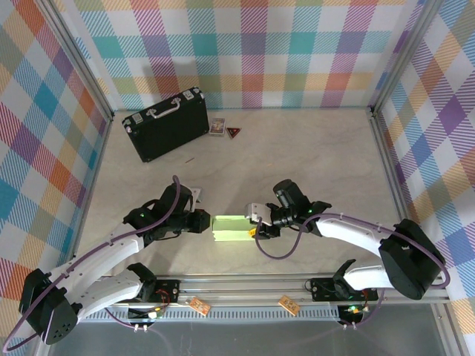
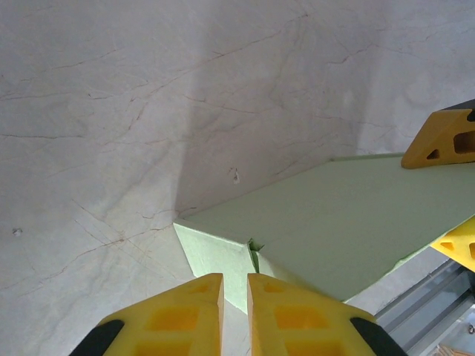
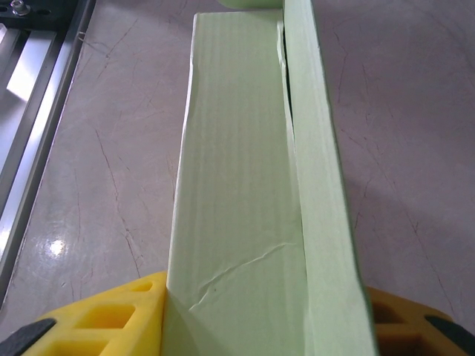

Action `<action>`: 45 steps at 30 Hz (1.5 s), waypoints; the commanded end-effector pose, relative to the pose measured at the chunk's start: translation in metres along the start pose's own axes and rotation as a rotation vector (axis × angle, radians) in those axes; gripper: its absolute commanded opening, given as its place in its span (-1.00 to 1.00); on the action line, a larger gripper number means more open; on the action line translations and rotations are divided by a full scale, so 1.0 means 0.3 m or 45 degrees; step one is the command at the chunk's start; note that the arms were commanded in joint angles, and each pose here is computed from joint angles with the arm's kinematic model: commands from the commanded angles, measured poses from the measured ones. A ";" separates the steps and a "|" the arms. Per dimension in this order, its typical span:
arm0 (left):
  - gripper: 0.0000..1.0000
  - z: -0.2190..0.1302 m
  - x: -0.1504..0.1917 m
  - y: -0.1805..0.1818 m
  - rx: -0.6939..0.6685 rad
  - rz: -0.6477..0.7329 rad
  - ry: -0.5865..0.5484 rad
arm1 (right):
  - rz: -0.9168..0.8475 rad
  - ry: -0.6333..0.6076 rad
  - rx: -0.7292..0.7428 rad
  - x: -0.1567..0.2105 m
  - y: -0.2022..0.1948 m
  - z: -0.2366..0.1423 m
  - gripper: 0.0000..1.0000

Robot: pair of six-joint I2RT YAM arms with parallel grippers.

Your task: Fold the paper box

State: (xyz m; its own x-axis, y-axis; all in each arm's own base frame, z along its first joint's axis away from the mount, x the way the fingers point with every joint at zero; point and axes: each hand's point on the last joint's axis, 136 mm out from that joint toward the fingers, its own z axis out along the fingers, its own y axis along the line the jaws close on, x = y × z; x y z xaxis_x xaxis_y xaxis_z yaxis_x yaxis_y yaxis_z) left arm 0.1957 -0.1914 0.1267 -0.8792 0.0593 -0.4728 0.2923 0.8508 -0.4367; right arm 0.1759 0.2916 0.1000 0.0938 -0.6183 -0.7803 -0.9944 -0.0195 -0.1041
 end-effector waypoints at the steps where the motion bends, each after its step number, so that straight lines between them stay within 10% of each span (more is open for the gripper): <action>1: -0.66 -0.013 -0.052 -0.090 0.126 0.055 -0.038 | 0.011 -0.013 -0.042 -0.015 0.006 0.001 -0.10; 23: -0.12 0.031 -0.123 -0.168 0.253 0.333 -0.183 | -0.029 0.003 -0.107 -0.021 -0.024 0.010 -0.09; 45: 0.15 0.074 0.002 -0.194 0.446 1.112 -0.395 | -0.044 0.047 -0.131 -0.011 -0.078 -0.044 -0.15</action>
State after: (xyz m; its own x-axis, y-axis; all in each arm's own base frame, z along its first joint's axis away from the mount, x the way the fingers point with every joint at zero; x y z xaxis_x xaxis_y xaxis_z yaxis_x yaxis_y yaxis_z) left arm 0.2279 -0.2289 0.1463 -0.2924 0.3517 -0.8893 0.7971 0.6033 -0.0235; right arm 0.1954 0.2698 0.0981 0.0785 -0.6927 -0.7170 -0.9966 -0.0724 -0.0392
